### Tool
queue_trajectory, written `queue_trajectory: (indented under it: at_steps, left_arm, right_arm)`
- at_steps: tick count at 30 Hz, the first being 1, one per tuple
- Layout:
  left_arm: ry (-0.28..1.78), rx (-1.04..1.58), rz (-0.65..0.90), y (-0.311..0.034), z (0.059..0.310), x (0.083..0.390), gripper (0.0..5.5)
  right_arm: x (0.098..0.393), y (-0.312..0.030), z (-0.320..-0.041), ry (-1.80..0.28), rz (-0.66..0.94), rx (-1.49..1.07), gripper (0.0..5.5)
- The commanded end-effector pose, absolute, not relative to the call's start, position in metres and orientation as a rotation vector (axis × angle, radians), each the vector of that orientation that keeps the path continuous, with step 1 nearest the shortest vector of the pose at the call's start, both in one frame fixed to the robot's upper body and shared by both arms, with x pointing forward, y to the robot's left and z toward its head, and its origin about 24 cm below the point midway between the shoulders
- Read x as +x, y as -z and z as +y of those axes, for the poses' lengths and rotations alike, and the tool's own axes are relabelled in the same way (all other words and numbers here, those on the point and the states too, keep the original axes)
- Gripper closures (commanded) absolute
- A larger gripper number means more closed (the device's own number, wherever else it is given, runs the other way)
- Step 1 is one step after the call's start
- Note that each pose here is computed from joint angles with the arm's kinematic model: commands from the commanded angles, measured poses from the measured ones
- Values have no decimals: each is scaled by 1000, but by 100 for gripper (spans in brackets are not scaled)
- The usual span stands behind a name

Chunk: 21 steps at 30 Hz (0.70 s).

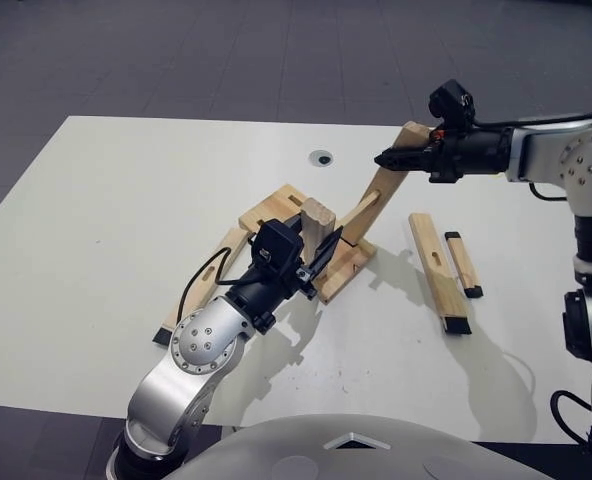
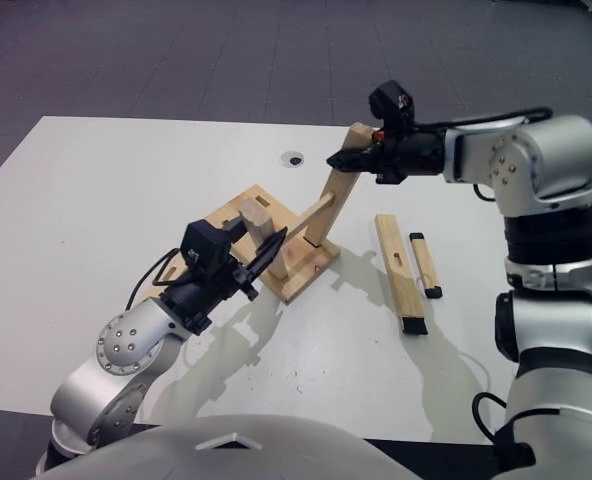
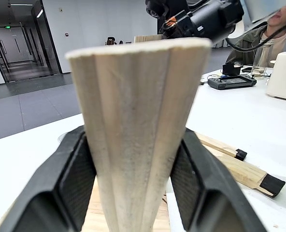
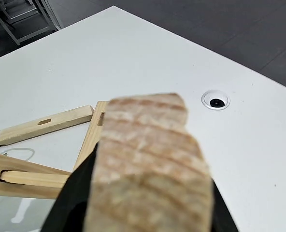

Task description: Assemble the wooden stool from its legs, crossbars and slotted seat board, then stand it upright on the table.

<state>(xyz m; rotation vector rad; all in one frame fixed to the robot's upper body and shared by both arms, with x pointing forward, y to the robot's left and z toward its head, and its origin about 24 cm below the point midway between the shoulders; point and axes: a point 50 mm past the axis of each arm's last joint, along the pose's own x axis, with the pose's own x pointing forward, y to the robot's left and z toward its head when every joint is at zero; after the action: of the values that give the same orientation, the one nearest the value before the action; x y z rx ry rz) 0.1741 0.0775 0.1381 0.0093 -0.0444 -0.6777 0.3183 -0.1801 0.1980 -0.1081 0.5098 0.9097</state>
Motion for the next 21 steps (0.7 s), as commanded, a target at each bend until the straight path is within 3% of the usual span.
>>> queue_trajectory:
  at_steps: [1,4,8,12,13,21]
  left_arm:
    - [687,-7,66,-123,79,174,346]
    - [699,-2,67,-122,79,176,346]
    - [717,10,67,-122,81,179,346]
    - [744,33,59,-124,84,186,346]
    - [752,40,55,-124,85,189,346]
    - [813,88,25,-132,96,206,346]
  right_arm:
    - [309,-151,-202,-736,841,-141,437]
    - [295,-134,-205,-716,983,-141,437]
    - [289,-128,-211,-687,974,-152,437]
    - [300,-144,-206,-689,822,-12,437]
    - [301,-149,-203,-706,780,34,401]
    - [308,-199,-204,-768,446,440,286]
